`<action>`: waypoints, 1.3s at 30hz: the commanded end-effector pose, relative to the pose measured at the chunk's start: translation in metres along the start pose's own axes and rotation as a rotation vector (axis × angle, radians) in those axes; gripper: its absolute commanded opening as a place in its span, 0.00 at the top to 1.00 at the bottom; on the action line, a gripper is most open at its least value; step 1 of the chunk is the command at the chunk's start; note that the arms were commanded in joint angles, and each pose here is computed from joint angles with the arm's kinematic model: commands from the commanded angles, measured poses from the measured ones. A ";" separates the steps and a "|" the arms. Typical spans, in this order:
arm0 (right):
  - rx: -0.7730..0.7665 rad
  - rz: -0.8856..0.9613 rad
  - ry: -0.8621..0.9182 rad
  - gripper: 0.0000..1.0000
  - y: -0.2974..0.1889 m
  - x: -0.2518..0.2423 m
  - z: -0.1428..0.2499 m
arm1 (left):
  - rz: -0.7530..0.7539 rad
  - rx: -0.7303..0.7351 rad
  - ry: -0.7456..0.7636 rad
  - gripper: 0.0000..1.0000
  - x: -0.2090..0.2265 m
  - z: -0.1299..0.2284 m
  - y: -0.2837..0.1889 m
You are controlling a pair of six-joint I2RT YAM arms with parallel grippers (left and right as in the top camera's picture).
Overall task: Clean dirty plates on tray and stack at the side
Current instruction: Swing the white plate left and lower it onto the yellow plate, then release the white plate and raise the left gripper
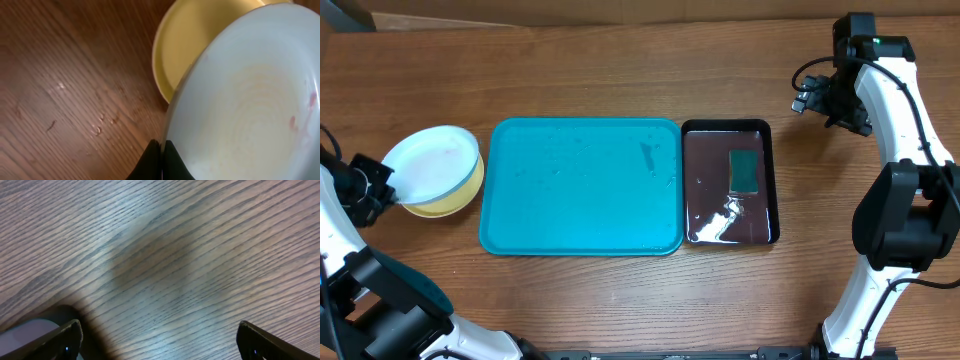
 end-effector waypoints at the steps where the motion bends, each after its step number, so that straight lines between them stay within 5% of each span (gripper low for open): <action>1: -0.041 -0.014 0.013 0.00 -0.014 -0.002 -0.004 | -0.102 -0.023 -0.039 0.96 0.008 0.001 0.015; 12: -0.041 -0.014 0.013 0.00 -0.014 -0.002 -0.004 | -0.078 -0.102 -0.061 0.89 0.010 -0.003 0.055; 14: -0.041 -0.014 0.013 0.00 -0.014 -0.002 -0.004 | -0.034 -0.111 -0.029 0.67 0.005 -0.006 0.055; 16: -0.041 -0.014 0.013 0.00 -0.014 -0.002 -0.004 | 0.035 -0.106 0.027 0.25 -0.001 -0.007 0.055; 19: -0.041 -0.014 0.013 0.00 -0.014 -0.002 -0.004 | 0.247 -0.072 0.192 0.06 -0.021 -0.002 0.052; 23: -0.041 -0.014 0.013 0.00 -0.014 -0.002 -0.004 | 0.378 -0.043 0.309 0.03 -0.049 0.009 0.050; 39: -0.041 -0.014 0.013 0.00 -0.014 -0.002 -0.004 | 0.428 0.053 0.643 0.00 -0.154 0.087 0.053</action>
Point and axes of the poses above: each gripper's point midway between its finger pads, its own y axis out along the fingers, its own x axis along the line the jaws close on, z = x × y, the point moved 9 cm from there along -y, back along the fingers, and after that the axes turned 7 degrees about y, right-handed, at the moved point
